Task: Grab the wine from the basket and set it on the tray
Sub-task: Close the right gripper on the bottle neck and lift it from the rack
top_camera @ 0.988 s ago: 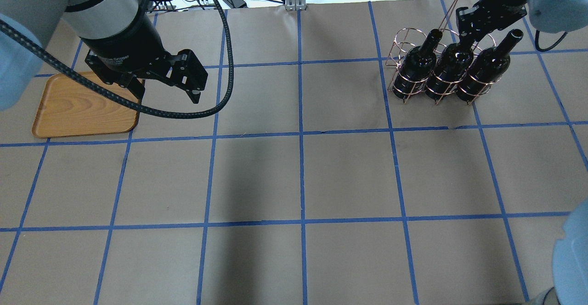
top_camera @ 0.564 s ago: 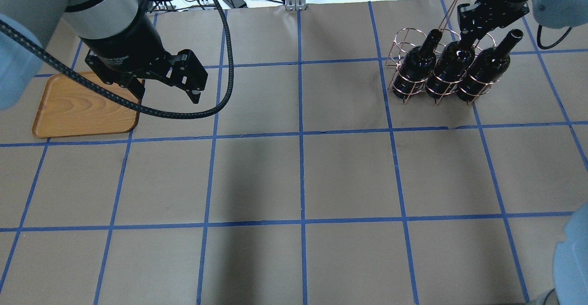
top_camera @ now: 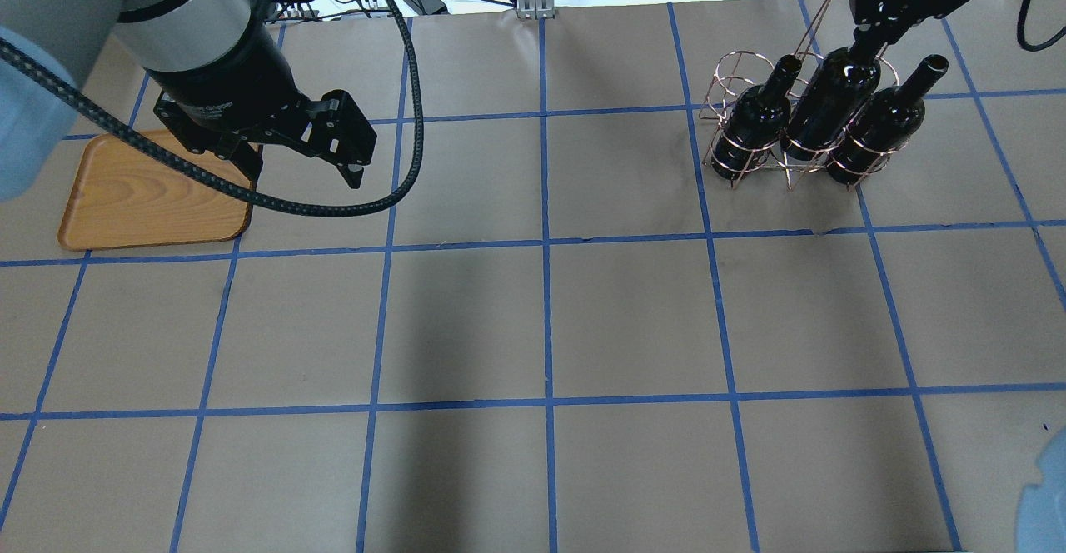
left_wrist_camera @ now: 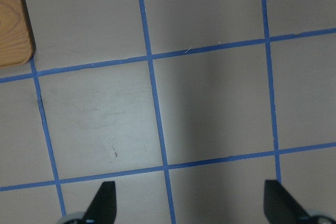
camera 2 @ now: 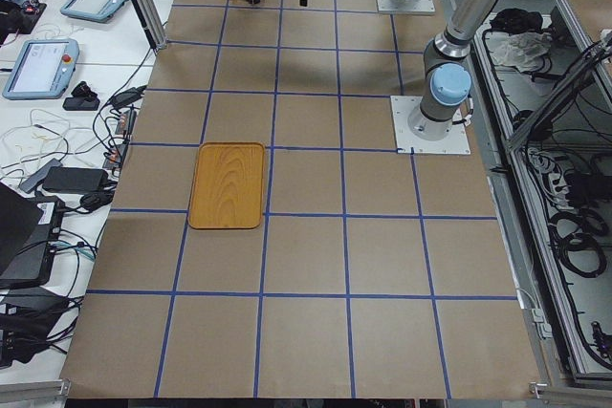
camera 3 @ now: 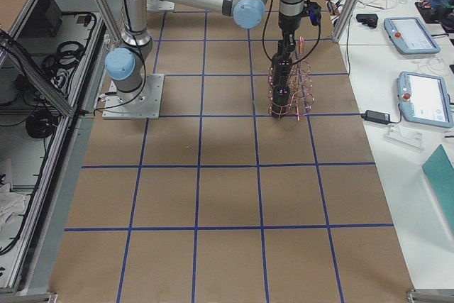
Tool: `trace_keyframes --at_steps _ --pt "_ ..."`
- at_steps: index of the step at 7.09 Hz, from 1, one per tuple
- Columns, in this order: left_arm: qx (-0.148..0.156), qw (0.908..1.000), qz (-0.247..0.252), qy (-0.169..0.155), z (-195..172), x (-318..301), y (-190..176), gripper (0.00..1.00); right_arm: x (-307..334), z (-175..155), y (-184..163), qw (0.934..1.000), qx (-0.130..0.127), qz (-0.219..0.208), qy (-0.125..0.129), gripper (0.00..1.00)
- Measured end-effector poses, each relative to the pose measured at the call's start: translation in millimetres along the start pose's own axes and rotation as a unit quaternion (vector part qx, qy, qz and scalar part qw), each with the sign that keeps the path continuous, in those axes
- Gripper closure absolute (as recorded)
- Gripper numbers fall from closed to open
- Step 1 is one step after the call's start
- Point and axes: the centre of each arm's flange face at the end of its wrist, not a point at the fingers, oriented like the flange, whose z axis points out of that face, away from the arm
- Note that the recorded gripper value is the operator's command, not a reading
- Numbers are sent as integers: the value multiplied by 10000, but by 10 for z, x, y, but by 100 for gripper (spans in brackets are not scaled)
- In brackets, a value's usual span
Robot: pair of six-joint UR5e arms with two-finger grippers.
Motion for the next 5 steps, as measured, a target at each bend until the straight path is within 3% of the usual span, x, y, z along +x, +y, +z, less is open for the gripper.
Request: trace_keyframes --at_steps 3,5 --pt "4 10000 8 -3 -4 -1 0 0 -129 -618 407 9998 -158 -8 96 100" --pt "6 10000 11 -1 -5 0 1 0 -257 -795 583 9996 -259 73 75 100"
